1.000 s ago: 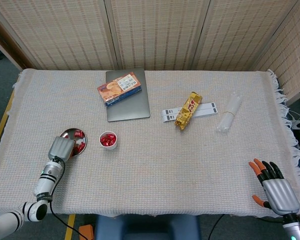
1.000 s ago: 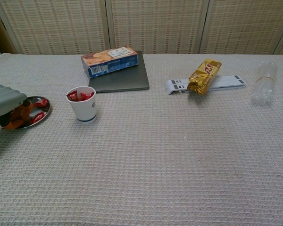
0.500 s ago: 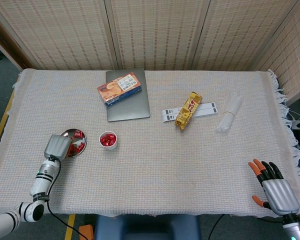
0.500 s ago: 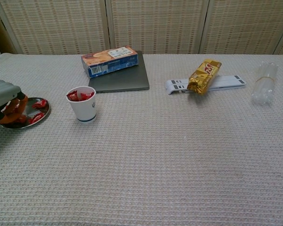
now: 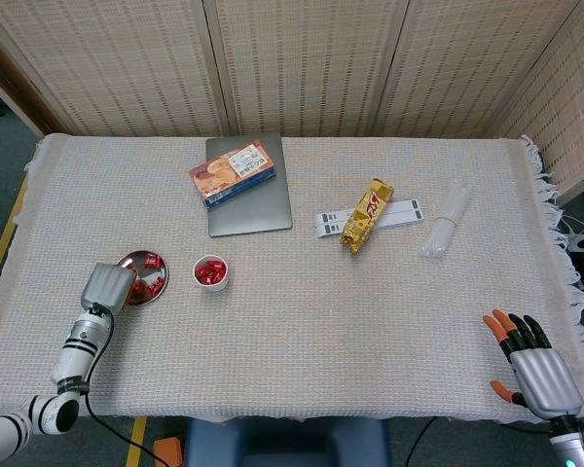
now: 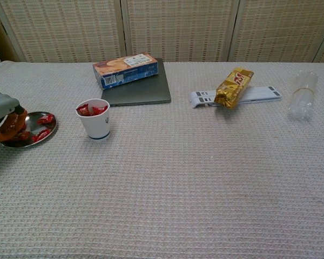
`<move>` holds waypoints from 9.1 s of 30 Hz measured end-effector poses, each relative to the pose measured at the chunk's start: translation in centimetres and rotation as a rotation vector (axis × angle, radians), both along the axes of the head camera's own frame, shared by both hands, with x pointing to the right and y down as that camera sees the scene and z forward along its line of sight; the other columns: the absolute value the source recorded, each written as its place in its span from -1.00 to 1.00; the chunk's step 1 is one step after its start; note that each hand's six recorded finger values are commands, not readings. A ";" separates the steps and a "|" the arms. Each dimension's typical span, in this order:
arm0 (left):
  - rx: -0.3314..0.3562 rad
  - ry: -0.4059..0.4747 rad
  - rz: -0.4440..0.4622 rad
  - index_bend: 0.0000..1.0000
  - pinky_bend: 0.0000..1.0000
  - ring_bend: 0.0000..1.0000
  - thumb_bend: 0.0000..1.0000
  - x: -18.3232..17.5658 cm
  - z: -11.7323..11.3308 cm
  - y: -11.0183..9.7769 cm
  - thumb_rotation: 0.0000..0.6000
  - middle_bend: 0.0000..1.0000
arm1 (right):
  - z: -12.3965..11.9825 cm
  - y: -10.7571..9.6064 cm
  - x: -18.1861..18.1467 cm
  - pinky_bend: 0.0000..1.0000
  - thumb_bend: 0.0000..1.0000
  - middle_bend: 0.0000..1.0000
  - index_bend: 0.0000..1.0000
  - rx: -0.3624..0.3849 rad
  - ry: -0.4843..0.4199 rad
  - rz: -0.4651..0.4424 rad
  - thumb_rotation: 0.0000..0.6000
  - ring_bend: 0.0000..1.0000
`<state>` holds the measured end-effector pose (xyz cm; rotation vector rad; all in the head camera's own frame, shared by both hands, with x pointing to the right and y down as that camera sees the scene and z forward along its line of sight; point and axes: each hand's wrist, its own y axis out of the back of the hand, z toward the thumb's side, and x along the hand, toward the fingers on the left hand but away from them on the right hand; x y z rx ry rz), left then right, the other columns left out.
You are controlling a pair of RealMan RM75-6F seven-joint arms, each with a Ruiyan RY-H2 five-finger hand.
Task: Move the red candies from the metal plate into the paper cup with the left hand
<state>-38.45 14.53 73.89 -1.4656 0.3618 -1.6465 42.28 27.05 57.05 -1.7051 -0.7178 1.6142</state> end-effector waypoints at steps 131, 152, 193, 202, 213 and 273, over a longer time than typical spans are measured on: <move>-0.198 0.080 -0.069 -0.66 1.00 -0.45 -0.14 -1.8 -0.1 1.5 1.00 -0.53 | 0.2 -0.4 0.4 -1.00 -0.78 -1.00 -1.00 -0.011 0.000 0.025 1.00 -1.00; -0.325 0.006 0.068 -0.68 1.00 -0.45 -0.12 -1.0 -1.4 4.9 1.00 -0.48 | 0.6 -0.4 0.4 -1.00 -0.78 -1.00 -1.00 -0.019 0.008 0.025 1.00 -1.00; -0.125 0.139 0.030 -0.03 1.00 0.08 -0.04 0.6 -2.0 1.2 1.00 0.09 | 0.6 -0.4 0.5 -1.00 -0.78 -1.00 -1.00 -0.024 0.012 0.028 1.00 -1.00; -0.052 0.272 0.003 -0.05 1.00 0.09 -0.03 3.4 -5.2 -2.3 1.00 0.09 | 0.8 -0.6 0.7 -1.00 -0.78 -1.00 -1.00 -0.023 0.017 0.039 1.00 -1.00; -0.008 0.350 0.116 -0.13 1.00 0.05 -0.03 10.8 -6.6 -4.1 1.00 0.04 | 0.8 -0.9 0.9 -1.00 -0.78 -1.00 -1.00 -0.022 0.017 0.051 1.00 -1.00; 0.060 0.097 0.052 -0.32 1.00 -0.04 -0.17 -0.2 -6.6 6.3 1.00 -0.16 | -0.1 -0.4 0.6 -1.00 -0.78 -1.00 -1.00 -0.017 -0.016 0.027 1.00 -1.00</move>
